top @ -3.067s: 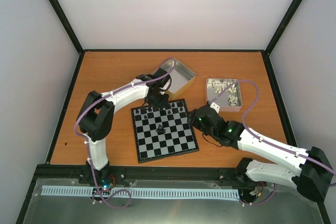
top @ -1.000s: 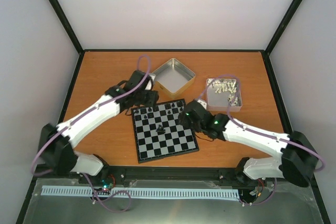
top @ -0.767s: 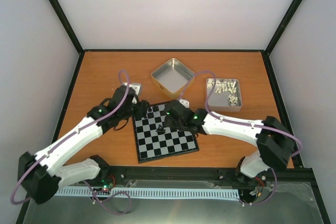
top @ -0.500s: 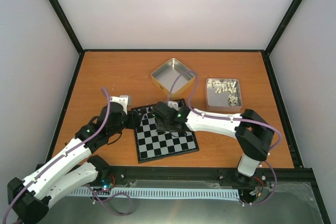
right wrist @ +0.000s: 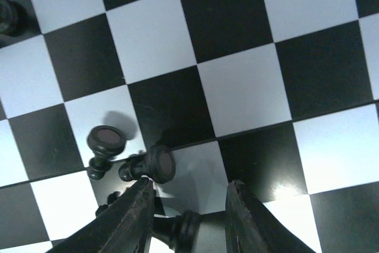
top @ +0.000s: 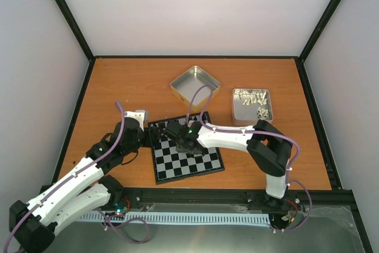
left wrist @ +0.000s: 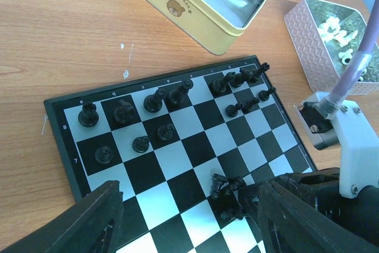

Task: Set up the chess pieces on the board
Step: Pick up the chess piece from the chessboard.

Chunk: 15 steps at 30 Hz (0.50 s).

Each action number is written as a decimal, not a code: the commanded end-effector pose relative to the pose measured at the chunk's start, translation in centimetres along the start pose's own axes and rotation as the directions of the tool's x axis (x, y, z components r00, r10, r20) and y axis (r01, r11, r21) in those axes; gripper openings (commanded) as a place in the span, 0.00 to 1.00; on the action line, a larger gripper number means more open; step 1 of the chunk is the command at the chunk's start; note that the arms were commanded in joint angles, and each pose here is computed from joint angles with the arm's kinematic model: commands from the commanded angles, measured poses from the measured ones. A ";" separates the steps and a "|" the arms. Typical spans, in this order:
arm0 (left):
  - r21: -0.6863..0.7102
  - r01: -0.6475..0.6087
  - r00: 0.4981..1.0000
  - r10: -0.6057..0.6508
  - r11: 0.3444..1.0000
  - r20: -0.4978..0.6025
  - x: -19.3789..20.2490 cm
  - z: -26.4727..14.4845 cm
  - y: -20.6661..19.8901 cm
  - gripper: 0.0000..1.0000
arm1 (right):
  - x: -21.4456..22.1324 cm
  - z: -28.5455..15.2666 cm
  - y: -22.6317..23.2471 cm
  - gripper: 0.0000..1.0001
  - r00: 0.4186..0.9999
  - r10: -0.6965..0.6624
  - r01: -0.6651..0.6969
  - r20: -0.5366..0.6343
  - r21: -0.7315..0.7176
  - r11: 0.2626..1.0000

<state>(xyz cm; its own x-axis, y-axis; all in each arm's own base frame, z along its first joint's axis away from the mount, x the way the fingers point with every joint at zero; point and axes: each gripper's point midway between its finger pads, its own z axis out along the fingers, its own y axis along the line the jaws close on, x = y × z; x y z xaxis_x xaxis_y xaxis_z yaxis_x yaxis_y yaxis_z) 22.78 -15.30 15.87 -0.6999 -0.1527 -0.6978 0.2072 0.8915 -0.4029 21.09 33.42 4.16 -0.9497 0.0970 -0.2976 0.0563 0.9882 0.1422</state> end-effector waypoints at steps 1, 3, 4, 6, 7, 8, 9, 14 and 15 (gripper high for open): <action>0.000 0.025 0.999 -0.025 1.000 0.042 -0.9 -0.1 0.0 0.64 | 0.3 -0.1 -0.4 0.34 1.000 0.019 -0.019 0.003 0.043 0.999; -0.008 0.028 0.999 -0.028 1.000 0.045 -1.0 -0.1 0.1 0.65 | 0.5 0.0 -0.4 0.34 1.000 0.011 -0.011 -0.006 0.039 0.999; -0.011 0.030 0.999 -0.029 0.999 0.044 -0.9 -0.1 0.2 0.66 | 0.5 -0.1 -0.3 0.34 1.000 0.009 -0.008 -0.011 0.034 0.999; -0.014 0.030 0.999 -0.029 0.999 0.045 -0.9 -0.1 0.2 0.66 | 0.7 -0.3 -0.2 0.35 1.000 0.003 -0.003 -0.018 0.026 1.000; -0.016 0.030 0.999 -0.030 0.999 0.045 -0.9 -0.1 0.3 0.67 | 0.7 -0.4 -0.1 0.35 1.000 -0.003 0.003 -0.020 0.018 1.000; -0.016 0.031 0.999 -0.030 0.999 0.045 -0.9 -0.1 0.3 0.67 | 0.7 -0.5 0.0 0.35 1.000 -0.011 0.011 -0.020 0.009 1.000; -0.017 0.032 0.998 -0.031 0.999 0.045 -0.9 -0.1 0.3 0.66 | 0.6 -0.7 0.2 0.36 1.000 -0.017 0.017 -0.018 0.000 1.000; -0.021 0.032 0.998 -0.031 0.999 0.047 -1.0 -0.1 0.4 0.67 | 0.7 -1.3 0.9 0.40 0.998 -0.058 0.056 -0.027 -0.053 0.997; -0.022 0.032 0.998 -0.031 0.999 0.046 -0.9 0.0 0.4 0.67 | 0.9 -1.3 0.8 0.41 0.997 -0.061 0.059 -0.036 -0.054 0.997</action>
<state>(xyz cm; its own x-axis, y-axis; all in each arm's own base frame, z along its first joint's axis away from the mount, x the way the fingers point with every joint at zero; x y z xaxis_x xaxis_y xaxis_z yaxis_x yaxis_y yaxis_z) 23.04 -14.94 15.81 -0.6927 -0.1736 -0.7000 0.1811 0.8976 -0.4019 20.36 33.37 4.06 -0.9613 0.0674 -0.2673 0.0318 0.9903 0.1352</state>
